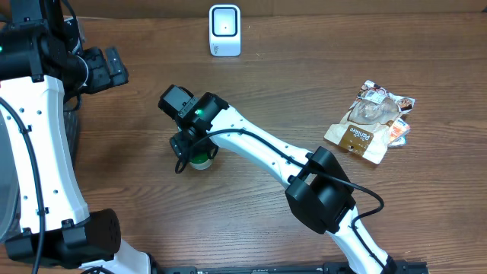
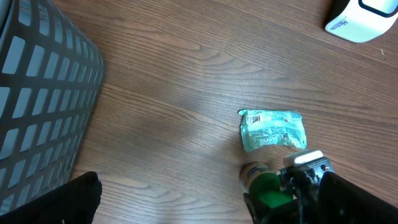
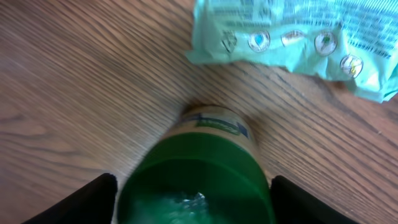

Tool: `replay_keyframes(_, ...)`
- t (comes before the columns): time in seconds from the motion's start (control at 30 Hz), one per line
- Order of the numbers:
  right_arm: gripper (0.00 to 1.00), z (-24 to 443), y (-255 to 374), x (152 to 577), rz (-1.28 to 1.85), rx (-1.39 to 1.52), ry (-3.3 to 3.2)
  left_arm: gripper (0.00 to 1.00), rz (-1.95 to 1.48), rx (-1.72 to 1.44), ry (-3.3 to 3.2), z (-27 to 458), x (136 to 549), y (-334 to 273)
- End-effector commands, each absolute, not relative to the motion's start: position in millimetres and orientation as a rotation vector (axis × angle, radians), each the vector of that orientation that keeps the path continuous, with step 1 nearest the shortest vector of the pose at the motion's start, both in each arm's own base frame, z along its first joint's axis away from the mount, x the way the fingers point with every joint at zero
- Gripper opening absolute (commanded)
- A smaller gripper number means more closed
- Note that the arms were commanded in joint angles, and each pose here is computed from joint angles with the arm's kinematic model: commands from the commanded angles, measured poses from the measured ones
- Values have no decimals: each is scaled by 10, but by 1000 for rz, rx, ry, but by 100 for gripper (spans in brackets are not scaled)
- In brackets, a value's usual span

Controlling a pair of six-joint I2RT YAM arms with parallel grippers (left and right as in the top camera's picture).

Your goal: Scan the item barcode

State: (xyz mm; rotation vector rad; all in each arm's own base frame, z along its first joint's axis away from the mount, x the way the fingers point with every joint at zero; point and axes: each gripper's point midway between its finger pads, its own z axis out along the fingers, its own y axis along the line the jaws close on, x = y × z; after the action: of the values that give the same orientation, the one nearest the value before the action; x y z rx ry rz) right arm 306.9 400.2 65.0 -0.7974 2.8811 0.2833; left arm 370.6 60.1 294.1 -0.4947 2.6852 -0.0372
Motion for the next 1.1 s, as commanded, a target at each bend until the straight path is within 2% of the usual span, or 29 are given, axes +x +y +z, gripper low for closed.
replay_keyframes(0.0,73,515,3941,3028,251,-772,2918,100,-27,-463,2686,2957,3715,604)
replay_keyframes(0.13,63,493,3926,3016,244,-769,2926,100,-27,-463,2686,2957,3715,604)
replay_keyframes(0.3,58,510,3884,3047,238,-775,2926,100,-27,-463,2686,2957,3715,604)
replay_keyframes(0.47,52,723,3671,3120,194,-942,2891,100,-27,-463,2686,2957,3715,604)
replay_keyframes(0.6,53,1007,3378,3306,117,-958,2860,100,-27,-463,2686,2957,3715,604)
replay_keyframes(0.7,53,1190,3123,3454,73,-1087,2790,100,-27,-463,2686,2957,3715,604)
replay_keyframes(0.93,53,1144,2716,3734,26,-1432,2643,100,-27,-463,2686,2957,3715,604)
replay_keyframes(1.07,57,1112,2644,3846,137,-1617,2513,100,-27,-463,2686,2957,3715,604)
